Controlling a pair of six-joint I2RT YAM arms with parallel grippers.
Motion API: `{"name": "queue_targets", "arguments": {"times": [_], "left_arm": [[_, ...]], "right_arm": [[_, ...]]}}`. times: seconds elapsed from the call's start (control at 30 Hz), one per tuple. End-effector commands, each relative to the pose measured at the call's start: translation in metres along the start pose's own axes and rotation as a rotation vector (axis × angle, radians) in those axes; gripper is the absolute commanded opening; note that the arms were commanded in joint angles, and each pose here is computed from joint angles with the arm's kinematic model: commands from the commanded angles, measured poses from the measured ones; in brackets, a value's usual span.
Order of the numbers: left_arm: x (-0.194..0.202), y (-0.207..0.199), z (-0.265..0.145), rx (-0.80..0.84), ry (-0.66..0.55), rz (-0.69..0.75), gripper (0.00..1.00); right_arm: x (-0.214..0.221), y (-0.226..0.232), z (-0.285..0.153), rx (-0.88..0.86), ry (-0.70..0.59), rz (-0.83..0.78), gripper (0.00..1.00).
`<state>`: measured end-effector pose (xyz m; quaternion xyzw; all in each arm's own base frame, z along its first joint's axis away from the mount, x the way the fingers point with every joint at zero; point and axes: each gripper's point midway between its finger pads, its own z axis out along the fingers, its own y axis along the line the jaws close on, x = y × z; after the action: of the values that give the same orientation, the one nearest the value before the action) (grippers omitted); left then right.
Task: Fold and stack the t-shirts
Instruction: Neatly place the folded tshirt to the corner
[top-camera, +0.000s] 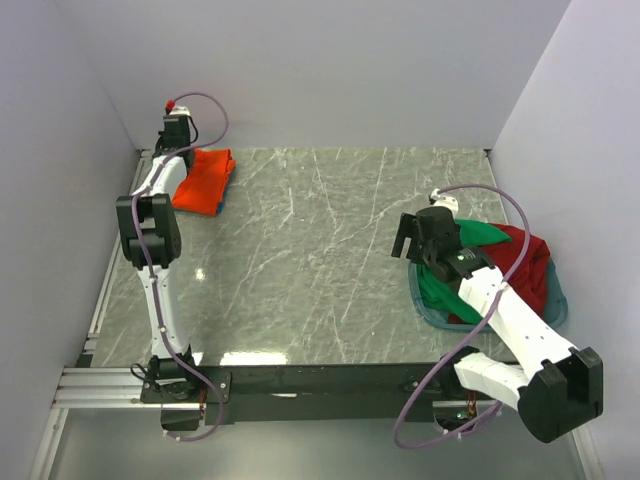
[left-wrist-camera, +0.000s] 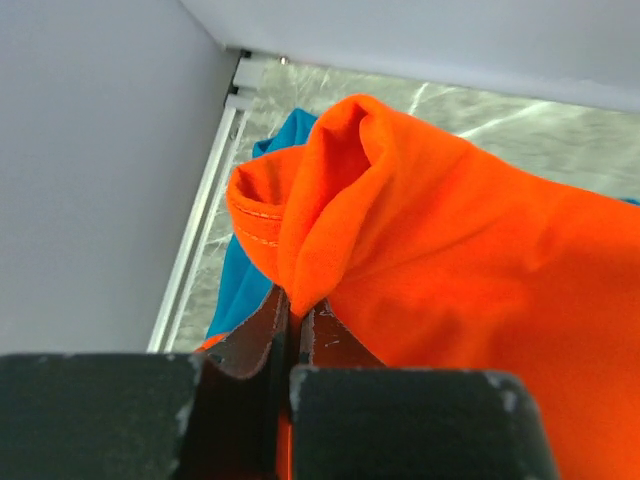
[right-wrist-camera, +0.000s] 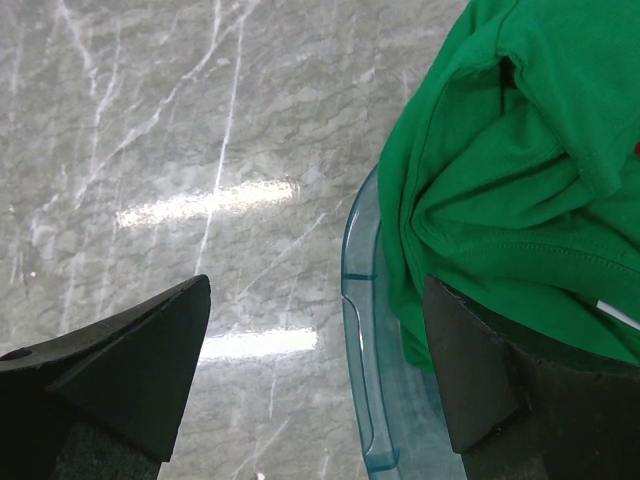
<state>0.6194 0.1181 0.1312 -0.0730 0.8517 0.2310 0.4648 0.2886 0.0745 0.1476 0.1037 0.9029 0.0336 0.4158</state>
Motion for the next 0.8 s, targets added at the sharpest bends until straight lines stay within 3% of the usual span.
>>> {"name": "queue_targets", "arguments": {"times": [0.0,0.03,0.13,0.17,0.2,0.23,0.4,0.5,0.57,0.77], "left_arm": [[-0.024,0.021,0.011,-0.041,-0.045,-0.103,0.01],[-0.015,0.02,0.017,-0.049,-0.022,-0.109,0.01],[-0.012,0.034,0.021,-0.092,-0.015,-0.119,0.24],[-0.011,0.038,0.022,-0.11,-0.021,-0.124,0.57],[-0.009,0.047,0.023,-0.139,-0.016,-0.131,0.84],[-0.01,0.053,0.021,-0.155,-0.019,-0.152,0.99],[-0.032,0.086,-0.002,-0.247,-0.036,-0.273,0.99],[-0.063,0.09,-0.033,-0.173,-0.07,-0.353,0.99],[-0.095,0.086,-0.08,-0.039,-0.097,-0.453,1.0],[-0.09,0.081,-0.144,0.062,-0.032,-0.639,0.99]], "right_arm": [[-0.014,-0.001,0.001,0.029,-0.023,0.017,0.92],[-0.015,-0.001,0.002,0.032,-0.022,0.017,0.92],[-0.014,-0.001,0.004,0.044,-0.011,0.022,0.92],[-0.015,-0.002,0.004,0.047,-0.012,0.025,0.92],[-0.014,-0.001,0.004,0.049,-0.01,0.027,0.92],[-0.015,-0.001,0.004,0.051,-0.012,0.032,0.92],[-0.027,0.001,-0.008,0.027,-0.051,0.056,0.93],[-0.033,0.0,-0.021,0.007,-0.089,0.072,0.93],[-0.033,-0.002,-0.032,-0.019,-0.117,0.08,0.94],[-0.028,0.003,-0.047,-0.101,-0.139,0.084,0.95]]}}
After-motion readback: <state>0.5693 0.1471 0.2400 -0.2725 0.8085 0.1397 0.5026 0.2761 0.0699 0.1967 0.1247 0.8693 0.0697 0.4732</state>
